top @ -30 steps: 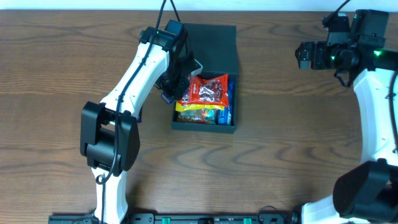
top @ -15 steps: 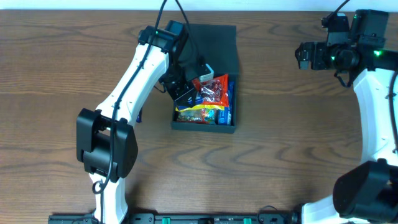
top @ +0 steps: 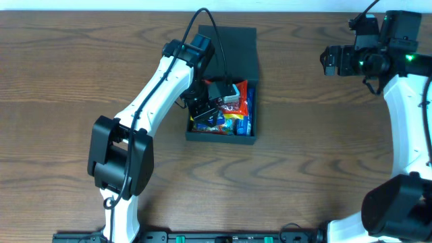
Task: Pack container
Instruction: 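Carry the Eclipse tin right and lower it into the box, then release the tin and move the left gripper to the Dairy Milk bar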
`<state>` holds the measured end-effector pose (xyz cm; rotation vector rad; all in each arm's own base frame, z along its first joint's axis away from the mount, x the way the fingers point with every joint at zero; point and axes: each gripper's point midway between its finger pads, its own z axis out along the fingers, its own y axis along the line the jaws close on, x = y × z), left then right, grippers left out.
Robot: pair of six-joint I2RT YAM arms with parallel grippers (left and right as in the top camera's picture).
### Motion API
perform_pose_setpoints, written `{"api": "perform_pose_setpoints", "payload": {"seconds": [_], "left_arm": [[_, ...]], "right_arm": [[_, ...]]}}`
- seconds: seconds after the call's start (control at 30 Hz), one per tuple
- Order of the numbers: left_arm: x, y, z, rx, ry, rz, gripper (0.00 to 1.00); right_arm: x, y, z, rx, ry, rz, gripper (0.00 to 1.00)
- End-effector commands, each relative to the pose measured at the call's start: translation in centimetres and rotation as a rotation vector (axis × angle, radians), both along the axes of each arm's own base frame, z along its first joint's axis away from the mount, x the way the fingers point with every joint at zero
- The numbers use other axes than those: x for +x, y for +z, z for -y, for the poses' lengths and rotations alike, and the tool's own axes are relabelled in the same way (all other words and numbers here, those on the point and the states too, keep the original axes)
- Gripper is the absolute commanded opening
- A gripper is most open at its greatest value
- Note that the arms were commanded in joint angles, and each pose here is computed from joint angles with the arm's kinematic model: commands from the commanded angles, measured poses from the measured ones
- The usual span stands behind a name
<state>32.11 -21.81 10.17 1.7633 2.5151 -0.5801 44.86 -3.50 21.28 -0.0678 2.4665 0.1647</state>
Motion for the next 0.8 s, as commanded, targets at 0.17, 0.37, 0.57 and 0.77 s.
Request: {"api": "perform_pose_setpoints", "payload": {"seconds": [0.17, 0.37, 0.57, 0.77], "left_arm": [[0.5, 0.2, -0.5, 0.029, 0.014, 0.034, 0.95], [2.4, 0.5, 0.1, 0.014, 0.140, 0.070, 0.67], [8.9, 4.3, -3.0, 0.061, 0.559, 0.204, 0.50], [13.3, 6.6, -10.0, 0.056, 0.890, 0.247, 0.51]], "right_arm": [[-0.1, 0.0, 0.1, 0.001, 0.013, 0.002, 0.99], [-0.1, 0.0, 0.1, 0.001, 0.013, 0.000, 0.99], [-0.7, -0.4, 0.0, 0.007, 0.013, -0.032, 0.99], [-1.2, -0.8, -0.1, 0.011, 0.012, -0.054, 0.99]]}}
